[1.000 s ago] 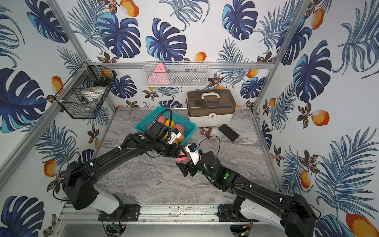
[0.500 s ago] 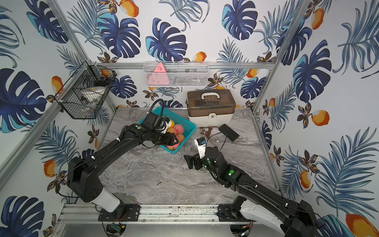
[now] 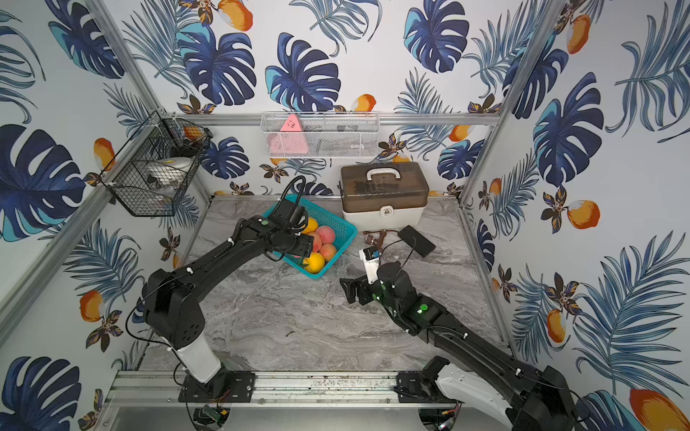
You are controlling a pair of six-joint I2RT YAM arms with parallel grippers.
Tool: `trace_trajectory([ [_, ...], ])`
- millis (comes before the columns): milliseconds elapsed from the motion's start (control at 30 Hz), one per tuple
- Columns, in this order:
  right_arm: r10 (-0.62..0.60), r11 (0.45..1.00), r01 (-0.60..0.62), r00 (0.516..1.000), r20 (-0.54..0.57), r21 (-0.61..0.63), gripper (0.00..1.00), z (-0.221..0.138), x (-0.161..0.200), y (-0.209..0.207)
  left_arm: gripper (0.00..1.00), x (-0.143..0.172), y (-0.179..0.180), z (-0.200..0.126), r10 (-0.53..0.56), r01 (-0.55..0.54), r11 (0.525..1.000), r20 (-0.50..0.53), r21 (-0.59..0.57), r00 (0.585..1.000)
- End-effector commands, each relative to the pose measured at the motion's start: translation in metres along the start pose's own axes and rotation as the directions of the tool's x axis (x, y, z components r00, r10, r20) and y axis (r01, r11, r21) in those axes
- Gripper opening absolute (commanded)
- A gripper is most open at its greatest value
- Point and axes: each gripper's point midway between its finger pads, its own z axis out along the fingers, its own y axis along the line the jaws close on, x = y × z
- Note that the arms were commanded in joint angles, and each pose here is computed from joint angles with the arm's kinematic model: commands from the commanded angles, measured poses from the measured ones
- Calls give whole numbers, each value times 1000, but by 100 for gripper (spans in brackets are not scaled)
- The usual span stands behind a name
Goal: Put the peaches into the basket
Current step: Place the peach in the basket.
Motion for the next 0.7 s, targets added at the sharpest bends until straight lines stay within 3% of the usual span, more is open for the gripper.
trace_trajectory([
  [0, 8, 1000, -8, 1000, 10, -19, 100, 1, -6, 3, 74, -6, 16, 3, 43, -40, 994, 25, -100, 999],
  [667, 44, 999, -43, 999, 22, -17, 100, 2, -2, -9, 76, 2, 21, 29, 63, -65, 988, -19, -142, 998],
])
